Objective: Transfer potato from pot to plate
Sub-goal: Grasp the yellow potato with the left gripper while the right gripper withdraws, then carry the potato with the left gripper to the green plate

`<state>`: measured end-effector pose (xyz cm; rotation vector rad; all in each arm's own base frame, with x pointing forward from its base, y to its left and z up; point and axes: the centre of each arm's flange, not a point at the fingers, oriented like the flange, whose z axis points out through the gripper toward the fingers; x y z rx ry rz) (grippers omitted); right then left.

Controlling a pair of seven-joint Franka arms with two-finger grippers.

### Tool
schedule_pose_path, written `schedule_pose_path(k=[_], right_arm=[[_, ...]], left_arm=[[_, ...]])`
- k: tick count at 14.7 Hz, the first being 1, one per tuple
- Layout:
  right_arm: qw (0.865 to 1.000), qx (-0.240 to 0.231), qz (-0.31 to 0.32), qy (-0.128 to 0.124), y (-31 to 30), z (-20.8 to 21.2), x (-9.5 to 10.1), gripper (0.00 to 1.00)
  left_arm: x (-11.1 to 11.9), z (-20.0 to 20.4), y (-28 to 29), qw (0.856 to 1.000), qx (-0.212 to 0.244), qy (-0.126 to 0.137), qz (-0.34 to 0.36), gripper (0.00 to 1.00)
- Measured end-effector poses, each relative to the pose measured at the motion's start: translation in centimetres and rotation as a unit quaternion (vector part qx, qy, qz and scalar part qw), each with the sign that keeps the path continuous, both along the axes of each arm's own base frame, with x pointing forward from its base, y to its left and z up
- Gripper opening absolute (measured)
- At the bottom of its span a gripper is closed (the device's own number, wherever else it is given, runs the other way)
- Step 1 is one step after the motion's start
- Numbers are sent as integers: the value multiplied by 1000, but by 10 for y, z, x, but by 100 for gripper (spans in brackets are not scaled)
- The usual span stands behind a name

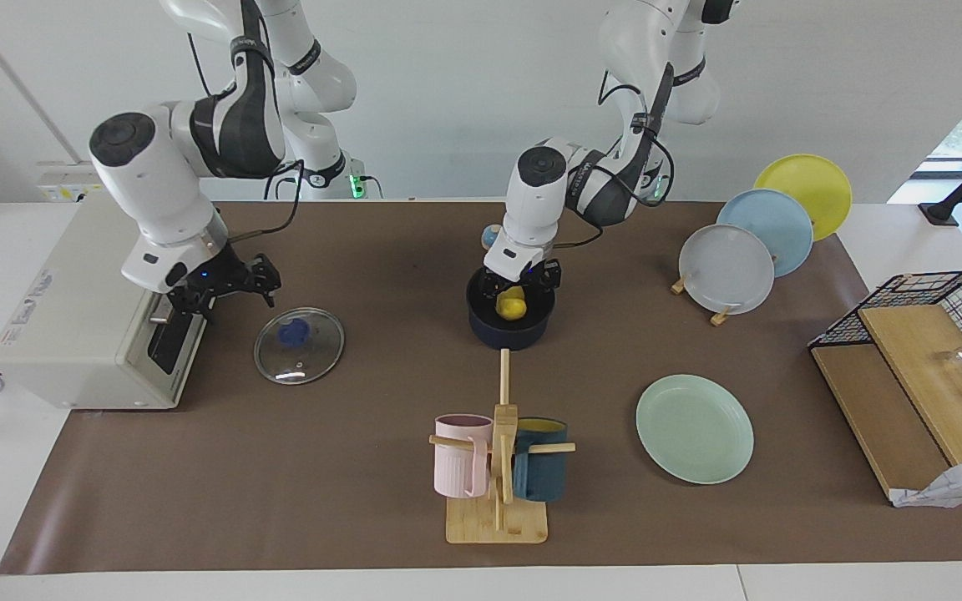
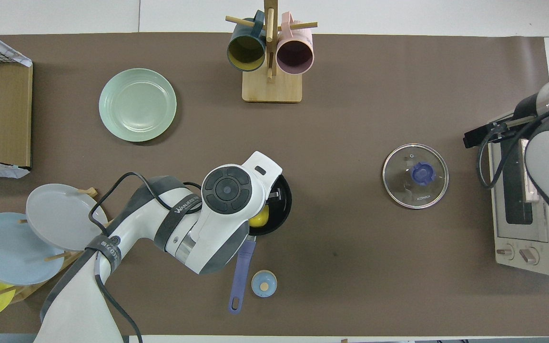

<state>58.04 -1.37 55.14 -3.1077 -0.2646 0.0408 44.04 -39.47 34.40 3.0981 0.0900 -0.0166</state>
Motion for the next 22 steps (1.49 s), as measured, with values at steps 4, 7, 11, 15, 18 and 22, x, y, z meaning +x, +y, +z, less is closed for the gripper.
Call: schedule_pose_path(k=[4,7,11,15,18,22], right_arm=[[999,-3,-39,33,1,45,-22,100],[998,-18,-44,49,-3,58,-32,100],[998,-24,-45,44,-5,63,-35,100],[997,-24,-56,53,-16,61,-38,100],[996,-24,-66,61,-16,59,-48,100],[996,-24,-64,54,-12,61,-50,100]], left_arm=[[-2,-9,-2,1000,5,6,0,100],[-3,-11,-3,1000,6,8,0,95],[-2,-10,-3,1000,6,7,0,56],[-2,-10,-3,1000,5,7,3,56],[5,9,-4,1000,6,7,10,55],[48,100,23,999,7,7,44,55]])
